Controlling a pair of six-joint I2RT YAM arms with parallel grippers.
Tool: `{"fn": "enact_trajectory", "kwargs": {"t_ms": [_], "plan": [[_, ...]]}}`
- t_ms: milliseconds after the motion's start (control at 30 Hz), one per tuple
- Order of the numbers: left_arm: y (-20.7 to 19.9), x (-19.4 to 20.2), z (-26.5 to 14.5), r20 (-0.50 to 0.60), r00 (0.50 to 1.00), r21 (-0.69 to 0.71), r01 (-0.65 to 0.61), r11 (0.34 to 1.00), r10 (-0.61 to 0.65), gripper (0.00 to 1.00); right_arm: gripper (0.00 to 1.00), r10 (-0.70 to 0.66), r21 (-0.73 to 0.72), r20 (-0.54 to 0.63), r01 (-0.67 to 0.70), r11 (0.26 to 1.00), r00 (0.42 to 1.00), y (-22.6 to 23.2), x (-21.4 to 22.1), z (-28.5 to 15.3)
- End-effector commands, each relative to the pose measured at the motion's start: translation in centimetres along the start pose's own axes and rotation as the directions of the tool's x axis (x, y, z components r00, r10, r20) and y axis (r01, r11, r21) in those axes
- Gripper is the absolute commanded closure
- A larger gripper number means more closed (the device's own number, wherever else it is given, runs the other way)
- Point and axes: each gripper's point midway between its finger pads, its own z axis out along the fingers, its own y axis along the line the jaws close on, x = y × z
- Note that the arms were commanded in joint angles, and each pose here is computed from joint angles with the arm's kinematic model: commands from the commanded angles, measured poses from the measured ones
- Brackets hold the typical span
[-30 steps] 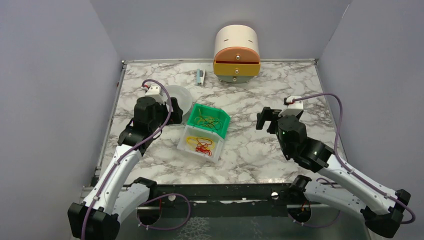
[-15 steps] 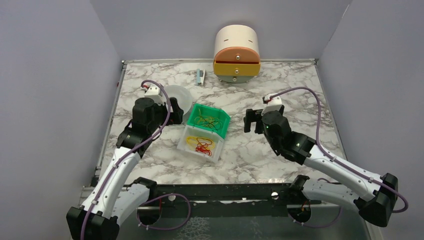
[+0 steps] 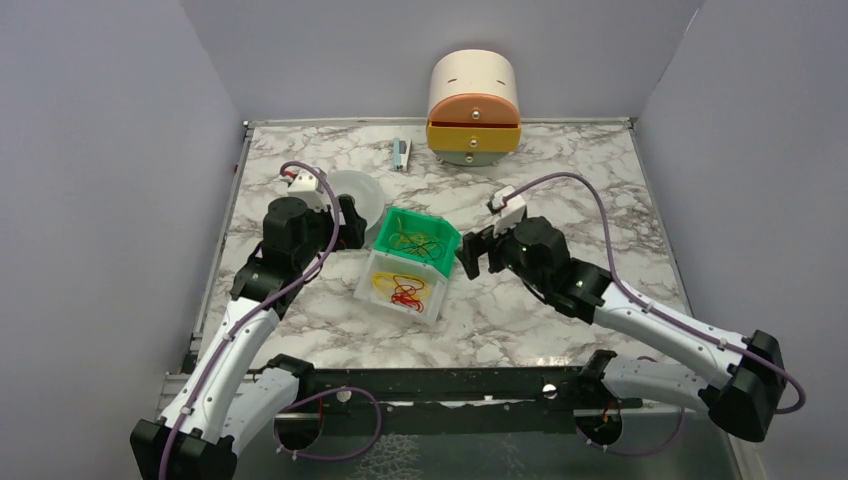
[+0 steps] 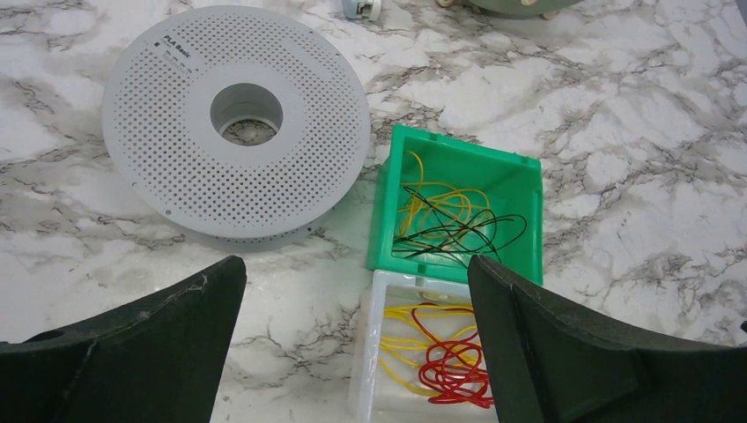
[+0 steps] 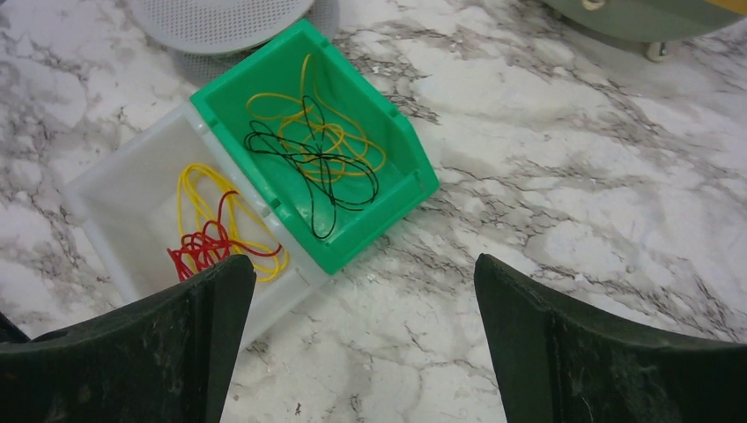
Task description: Wrap the cables
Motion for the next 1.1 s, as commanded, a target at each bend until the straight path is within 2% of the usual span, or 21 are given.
{"fn": "enact_trajectory", "kwargs": {"t_ms": [0, 200, 367, 533, 1067], "plan": [[0.3, -1.2, -0.6, 0.046, 0.999, -0.035, 0.016, 0.999, -0.014, 0.01, 0.00, -0.070, -0.167, -0.043, 0.062, 0.984, 0.997, 3.4, -0.3, 1.8], [0.1, -0.9, -0.8, 0.042, 0.999, -0.028, 0.008, 1.000, -0.007, 0.01, 0.03, -0.092, -0.262, -0.109, 0.061, 0.963, 0.990, 5.8, 0.2, 4.1], [0.0, -1.0, -1.1, 0.049, 0.999, -0.026, -0.001, 1.000, 0.002, 0.01, 0.06, -0.176, -0.341, -0.233, 0.089, 0.936, 0.956, 7.5, 2.6, 6.7], [0.2, -1.3, -1.5, 0.062, 0.998, -0.041, -0.001, 0.999, 0.004, 0.01, 0.14, -0.233, -0.436, -0.309, 0.080, 0.896, 0.922, 9.5, 4.0, 8.6], [0.0, -1.5, -2.2, 0.081, 0.997, -0.049, -0.002, 0.999, 0.006, 0.01, 0.33, -0.331, -0.506, -0.434, 0.077, 0.859, 0.838, 11.2, 8.0, 13.6]]}}
